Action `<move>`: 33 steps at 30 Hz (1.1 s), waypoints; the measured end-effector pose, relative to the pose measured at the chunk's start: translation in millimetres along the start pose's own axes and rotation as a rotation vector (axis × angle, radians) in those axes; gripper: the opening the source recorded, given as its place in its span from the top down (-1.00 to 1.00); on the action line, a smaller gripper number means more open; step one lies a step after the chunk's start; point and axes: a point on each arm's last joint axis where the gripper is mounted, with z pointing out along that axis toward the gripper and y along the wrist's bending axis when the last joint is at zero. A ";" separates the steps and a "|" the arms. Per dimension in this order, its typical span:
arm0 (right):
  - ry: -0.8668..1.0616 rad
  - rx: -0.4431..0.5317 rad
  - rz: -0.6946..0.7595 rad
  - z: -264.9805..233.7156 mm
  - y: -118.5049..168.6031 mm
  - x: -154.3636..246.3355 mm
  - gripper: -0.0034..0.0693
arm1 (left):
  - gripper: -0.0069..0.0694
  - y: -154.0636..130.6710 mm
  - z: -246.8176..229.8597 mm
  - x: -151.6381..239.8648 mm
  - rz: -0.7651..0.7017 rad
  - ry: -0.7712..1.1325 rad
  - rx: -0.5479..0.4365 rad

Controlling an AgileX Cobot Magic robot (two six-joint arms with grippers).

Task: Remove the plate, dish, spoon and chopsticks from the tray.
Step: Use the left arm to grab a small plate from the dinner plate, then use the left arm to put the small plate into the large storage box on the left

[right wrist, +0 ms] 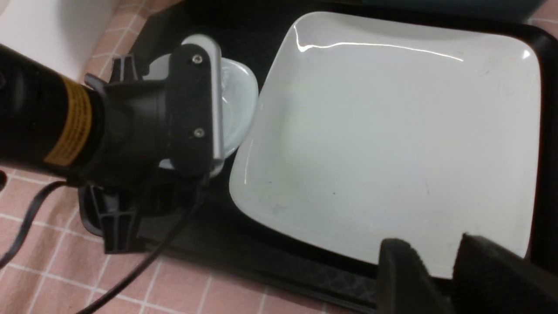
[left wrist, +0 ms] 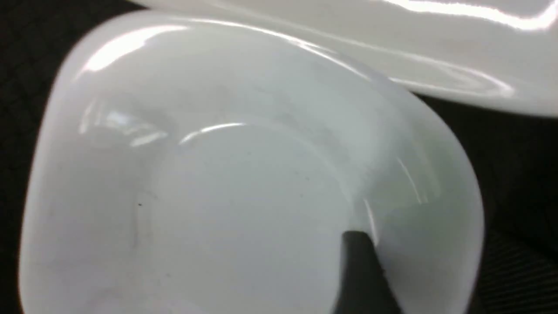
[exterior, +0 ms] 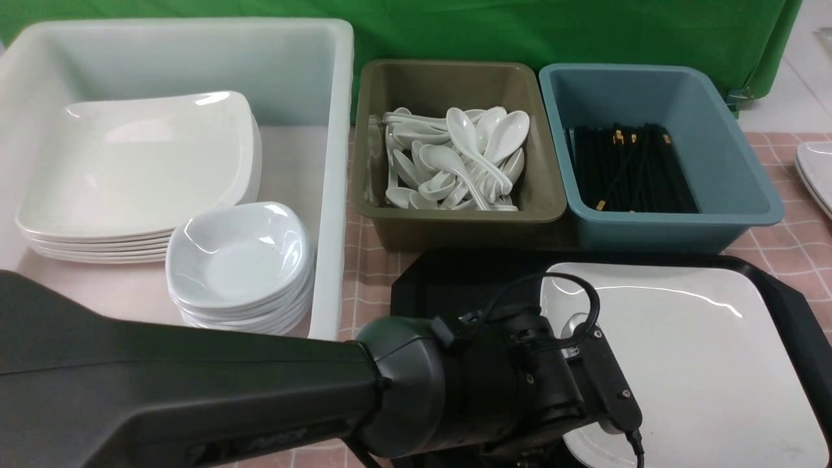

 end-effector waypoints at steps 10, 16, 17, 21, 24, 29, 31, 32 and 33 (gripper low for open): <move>0.030 -0.002 0.000 0.0 0.2 2.7 0.25 | 0.74 10.3 -30.0 -2.2 -0.032 -0.057 -0.055; 0.033 -0.002 0.000 -0.1 0.2 3.0 0.25 | 0.80 29.2 -127.6 -4.9 -0.216 -0.224 -0.019; 0.034 -0.002 0.000 -0.1 0.2 3.1 0.25 | 0.80 32.8 -141.7 -6.4 -0.228 -0.265 -0.024; 0.035 -0.002 0.000 -0.1 0.2 3.2 0.25 | 0.80 57.9 -219.3 6.5 -0.293 -0.446 -0.109; 0.037 -0.003 0.000 -0.1 0.2 3.3 0.25 | 0.80 82.0 -252.2 39.5 -0.356 -0.404 -0.221; 0.037 -0.003 0.000 -0.1 0.2 3.3 0.25 | 0.80 128.2 -240.8 103.0 -0.485 -0.133 -0.368; 0.037 -0.003 0.000 -0.1 0.2 3.3 0.25 | 0.80 140.8 -222.2 117.5 -0.473 -0.072 -0.366; 0.037 -0.003 0.000 -0.1 0.2 3.3 0.25 | 0.80 141.8 -219.4 118.5 -0.462 -0.065 -0.359; 0.037 -0.003 0.000 -0.1 0.2 3.3 0.25 | 0.80 151.7 -202.6 127.2 -0.432 -0.048 -0.344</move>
